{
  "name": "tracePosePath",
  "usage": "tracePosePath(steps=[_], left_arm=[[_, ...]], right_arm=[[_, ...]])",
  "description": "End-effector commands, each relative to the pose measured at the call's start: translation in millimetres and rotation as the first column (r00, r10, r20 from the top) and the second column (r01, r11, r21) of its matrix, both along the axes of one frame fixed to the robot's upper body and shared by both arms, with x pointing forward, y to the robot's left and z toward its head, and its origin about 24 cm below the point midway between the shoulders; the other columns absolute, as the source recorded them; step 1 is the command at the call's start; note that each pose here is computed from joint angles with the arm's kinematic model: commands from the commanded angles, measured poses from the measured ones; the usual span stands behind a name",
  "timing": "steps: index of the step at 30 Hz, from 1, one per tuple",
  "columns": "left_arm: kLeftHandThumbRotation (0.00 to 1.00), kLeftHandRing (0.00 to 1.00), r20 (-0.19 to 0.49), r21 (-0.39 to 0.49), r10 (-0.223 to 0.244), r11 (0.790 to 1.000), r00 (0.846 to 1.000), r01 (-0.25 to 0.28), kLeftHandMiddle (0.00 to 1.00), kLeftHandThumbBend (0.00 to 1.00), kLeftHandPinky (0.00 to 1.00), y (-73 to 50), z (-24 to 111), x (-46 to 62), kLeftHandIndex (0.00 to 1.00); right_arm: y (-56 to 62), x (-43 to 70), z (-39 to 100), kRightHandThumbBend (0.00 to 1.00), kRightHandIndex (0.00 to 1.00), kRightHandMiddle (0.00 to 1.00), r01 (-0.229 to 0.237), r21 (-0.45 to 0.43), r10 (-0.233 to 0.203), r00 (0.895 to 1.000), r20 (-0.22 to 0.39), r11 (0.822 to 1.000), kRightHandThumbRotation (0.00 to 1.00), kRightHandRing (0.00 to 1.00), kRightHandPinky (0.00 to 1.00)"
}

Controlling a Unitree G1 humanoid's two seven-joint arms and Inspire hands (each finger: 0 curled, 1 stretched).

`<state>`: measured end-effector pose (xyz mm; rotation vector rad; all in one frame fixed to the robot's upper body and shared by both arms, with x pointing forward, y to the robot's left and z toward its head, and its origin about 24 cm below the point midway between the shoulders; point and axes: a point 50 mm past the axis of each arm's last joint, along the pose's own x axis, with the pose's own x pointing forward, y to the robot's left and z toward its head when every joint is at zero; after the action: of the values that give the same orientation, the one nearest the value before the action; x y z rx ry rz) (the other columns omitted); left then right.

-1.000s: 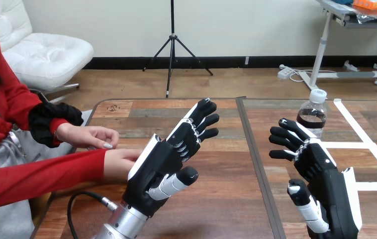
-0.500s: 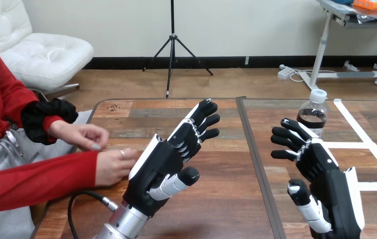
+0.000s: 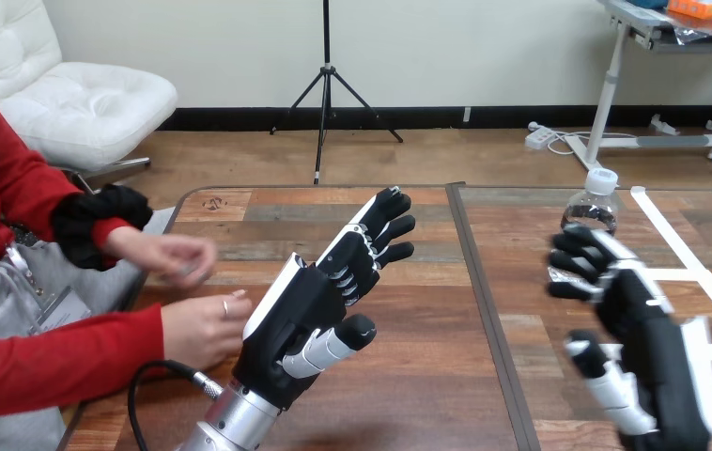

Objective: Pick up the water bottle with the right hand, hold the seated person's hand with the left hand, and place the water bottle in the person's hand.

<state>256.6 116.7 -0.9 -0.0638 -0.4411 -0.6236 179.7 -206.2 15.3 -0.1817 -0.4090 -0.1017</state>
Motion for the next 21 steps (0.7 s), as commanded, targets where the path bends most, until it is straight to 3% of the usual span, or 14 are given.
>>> tracePosePath(steps=[1, 21], left_arm=[[0.77, 0.95, 0.055, -0.012, -0.004, 1.000, 0.998, 0.004, 0.97, 1.00, 0.90, -4.8, 12.5, 9.7, 0.96], [0.77, 0.95, 0.052, -0.016, 0.000, 1.000, 0.999, 0.000, 0.97, 1.00, 0.89, -5.0, 11.9, 9.1, 0.96]], right_arm=[[-13.5, 18.1, 20.0, 1.00, 0.82, 0.80, 0.041, -0.034, -0.038, 0.995, 0.090, 0.999, 0.77, 0.78, 0.67], [-44.8, 32.0, 22.1, 1.00, 0.82, 0.78, 0.156, -0.044, -0.153, 0.987, 0.051, 0.987, 0.69, 0.79, 0.68]])
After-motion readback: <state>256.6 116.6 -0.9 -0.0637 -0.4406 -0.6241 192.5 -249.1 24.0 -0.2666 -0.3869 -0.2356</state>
